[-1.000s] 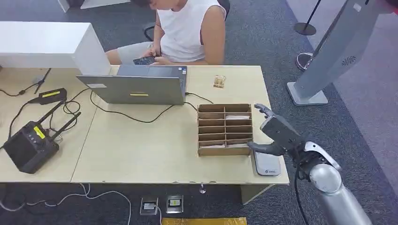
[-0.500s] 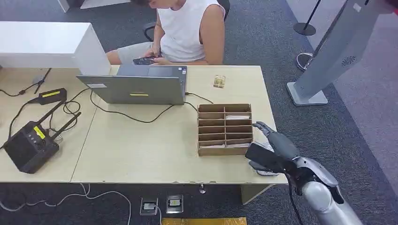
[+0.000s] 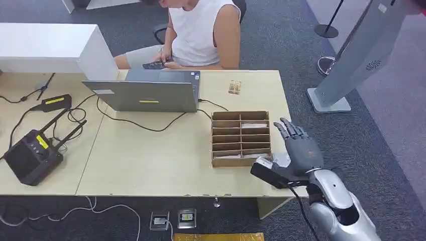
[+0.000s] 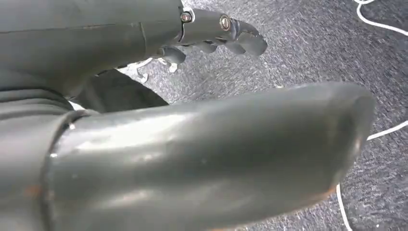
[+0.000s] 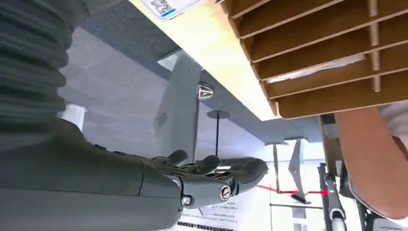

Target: Pass the card to the sensor for recognition and then transmit it.

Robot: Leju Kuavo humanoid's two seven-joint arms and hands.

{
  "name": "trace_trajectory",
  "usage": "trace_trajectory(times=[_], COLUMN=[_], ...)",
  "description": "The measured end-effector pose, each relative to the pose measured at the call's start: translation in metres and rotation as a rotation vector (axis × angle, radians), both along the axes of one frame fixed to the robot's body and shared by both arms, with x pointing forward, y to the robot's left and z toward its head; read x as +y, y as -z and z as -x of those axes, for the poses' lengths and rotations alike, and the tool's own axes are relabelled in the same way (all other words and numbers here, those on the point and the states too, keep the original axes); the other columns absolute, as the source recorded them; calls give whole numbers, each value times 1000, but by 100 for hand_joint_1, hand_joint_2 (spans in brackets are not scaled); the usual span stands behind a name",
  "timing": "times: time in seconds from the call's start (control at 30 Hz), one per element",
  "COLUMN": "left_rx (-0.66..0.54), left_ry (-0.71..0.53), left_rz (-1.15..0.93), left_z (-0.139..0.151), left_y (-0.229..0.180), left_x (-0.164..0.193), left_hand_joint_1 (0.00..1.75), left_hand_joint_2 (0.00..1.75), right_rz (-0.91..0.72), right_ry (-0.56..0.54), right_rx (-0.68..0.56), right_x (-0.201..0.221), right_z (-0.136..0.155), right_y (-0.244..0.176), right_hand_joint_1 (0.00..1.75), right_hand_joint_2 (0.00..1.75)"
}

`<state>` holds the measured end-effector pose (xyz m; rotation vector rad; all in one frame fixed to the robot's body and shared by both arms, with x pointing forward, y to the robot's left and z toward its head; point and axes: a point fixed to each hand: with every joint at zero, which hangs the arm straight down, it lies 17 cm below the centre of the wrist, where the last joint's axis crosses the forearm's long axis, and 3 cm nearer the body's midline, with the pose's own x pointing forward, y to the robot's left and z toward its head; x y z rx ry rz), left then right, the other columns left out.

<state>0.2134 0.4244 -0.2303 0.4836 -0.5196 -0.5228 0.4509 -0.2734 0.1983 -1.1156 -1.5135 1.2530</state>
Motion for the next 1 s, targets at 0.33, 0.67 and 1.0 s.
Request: trace_trajectory(times=[0.33,0.67,1.0], left_rx=[5,13,10], left_ry=[10,17,24], left_rz=[5,10,6], left_z=[-2,-2,-9], left_y=[0,1,-1], left_x=[-4,-6,-6], left_hand_joint_1=[0,0,0], left_hand_joint_2=[0,0,0], right_rz=[-56,-69,-96], right_ry=[-20,-22,-13], right_rx=[12,46,41], right_x=[14,18,12], right_z=[3,4,-6], right_y=[12,25,28], right_hand_joint_1=[0,0,0], right_hand_joint_2=[175,175,175])
